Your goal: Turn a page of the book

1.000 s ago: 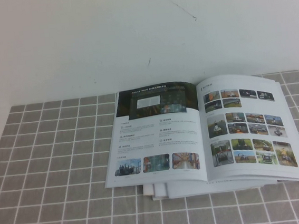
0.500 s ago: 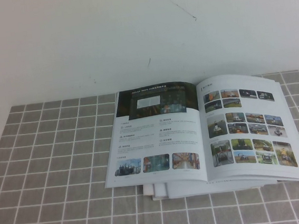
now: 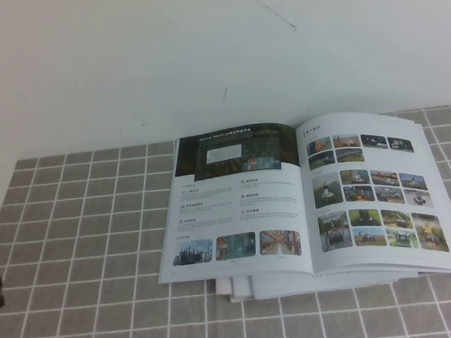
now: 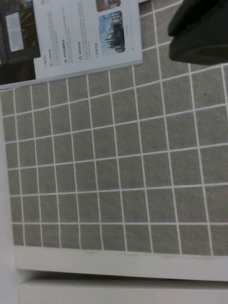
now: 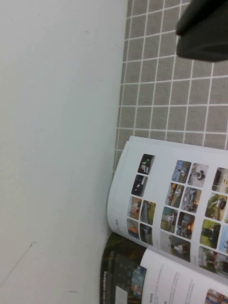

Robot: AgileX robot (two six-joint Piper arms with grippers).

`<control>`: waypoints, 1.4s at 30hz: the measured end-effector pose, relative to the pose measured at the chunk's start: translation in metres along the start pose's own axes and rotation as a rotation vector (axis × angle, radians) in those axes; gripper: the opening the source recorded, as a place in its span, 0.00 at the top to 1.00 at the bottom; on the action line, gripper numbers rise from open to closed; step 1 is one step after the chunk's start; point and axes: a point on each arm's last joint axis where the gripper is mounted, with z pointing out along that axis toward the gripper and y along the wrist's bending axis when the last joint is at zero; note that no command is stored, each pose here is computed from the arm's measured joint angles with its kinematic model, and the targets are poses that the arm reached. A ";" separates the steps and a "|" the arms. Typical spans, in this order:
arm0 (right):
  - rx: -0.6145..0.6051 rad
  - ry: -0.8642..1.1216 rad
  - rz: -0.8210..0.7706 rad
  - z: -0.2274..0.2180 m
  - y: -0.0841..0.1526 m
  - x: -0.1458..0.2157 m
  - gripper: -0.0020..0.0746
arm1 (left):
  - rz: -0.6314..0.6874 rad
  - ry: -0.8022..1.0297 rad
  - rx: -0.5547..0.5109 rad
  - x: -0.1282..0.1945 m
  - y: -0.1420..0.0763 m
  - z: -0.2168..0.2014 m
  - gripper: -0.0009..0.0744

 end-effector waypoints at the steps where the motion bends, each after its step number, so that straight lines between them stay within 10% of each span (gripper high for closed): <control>1: 0.000 0.006 0.000 0.002 0.000 0.000 0.98 | 0.023 0.011 0.011 -0.001 -0.001 0.004 0.99; 24: -0.131 0.473 0.042 0.117 0.016 0.031 0.98 | 0.000 0.265 0.449 -0.021 -0.045 0.149 0.99; 42: -0.352 0.571 0.233 0.237 0.002 0.101 0.98 | -0.086 0.351 0.515 -0.030 -0.054 0.240 0.99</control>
